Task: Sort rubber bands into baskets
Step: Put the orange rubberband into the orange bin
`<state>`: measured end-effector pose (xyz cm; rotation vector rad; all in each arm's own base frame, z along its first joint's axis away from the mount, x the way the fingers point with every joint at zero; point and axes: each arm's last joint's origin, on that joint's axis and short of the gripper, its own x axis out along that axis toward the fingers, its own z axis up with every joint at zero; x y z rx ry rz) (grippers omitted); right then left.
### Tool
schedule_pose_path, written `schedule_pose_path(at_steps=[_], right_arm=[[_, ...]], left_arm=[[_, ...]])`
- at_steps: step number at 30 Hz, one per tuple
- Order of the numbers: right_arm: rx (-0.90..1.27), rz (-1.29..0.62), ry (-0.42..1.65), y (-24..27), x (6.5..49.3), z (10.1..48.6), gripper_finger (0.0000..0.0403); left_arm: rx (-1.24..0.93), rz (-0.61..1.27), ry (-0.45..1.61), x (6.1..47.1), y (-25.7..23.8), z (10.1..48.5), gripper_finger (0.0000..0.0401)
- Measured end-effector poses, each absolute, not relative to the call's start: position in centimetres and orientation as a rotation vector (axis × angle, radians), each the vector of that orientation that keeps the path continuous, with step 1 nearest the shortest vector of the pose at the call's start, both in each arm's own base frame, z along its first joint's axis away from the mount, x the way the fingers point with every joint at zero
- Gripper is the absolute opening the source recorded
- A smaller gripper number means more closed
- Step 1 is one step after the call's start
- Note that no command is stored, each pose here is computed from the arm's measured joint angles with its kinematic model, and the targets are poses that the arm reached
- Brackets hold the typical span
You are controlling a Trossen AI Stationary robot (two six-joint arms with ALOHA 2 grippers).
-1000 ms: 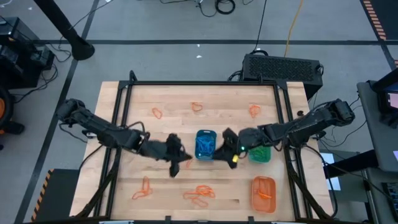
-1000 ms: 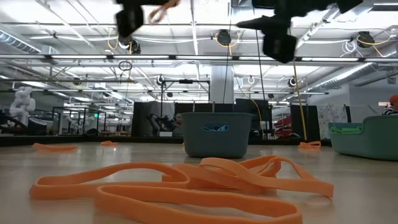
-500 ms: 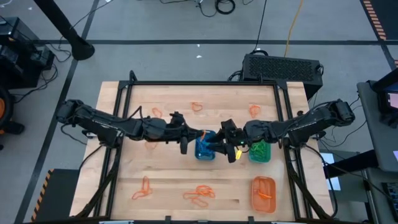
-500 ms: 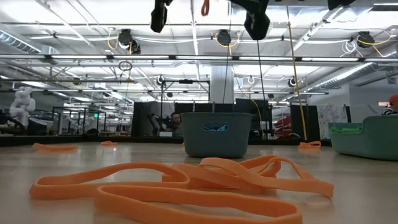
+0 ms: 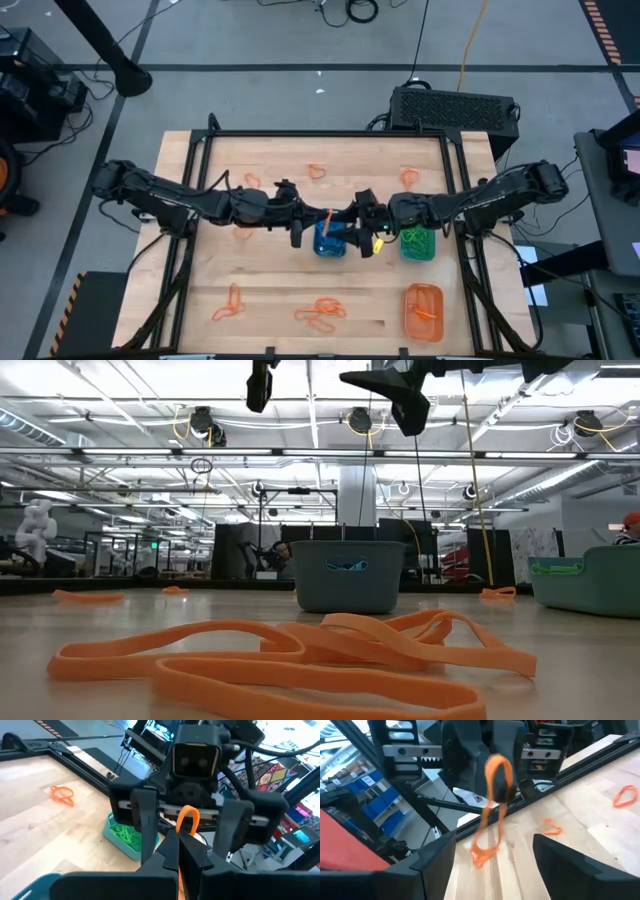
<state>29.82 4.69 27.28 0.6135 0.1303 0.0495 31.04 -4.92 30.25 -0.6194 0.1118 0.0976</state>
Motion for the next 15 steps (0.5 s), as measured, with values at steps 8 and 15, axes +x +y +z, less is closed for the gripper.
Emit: schedule_pose_path(at_steps=[8, 15], right_arm=[[0.600, 0.037, 0.134, 4.70, 30.25, 26.74, 0.0257], [0.572, 0.022, 0.124, 4.64, 30.25, 26.79, 0.0205]], left_arm=[[-0.650, 0.100, 0.089, 31.99, -4.85, 29.56, 0.0000], [-0.650, 0.103, 0.087, 32.09, -4.74, 29.48, 0.0000]])
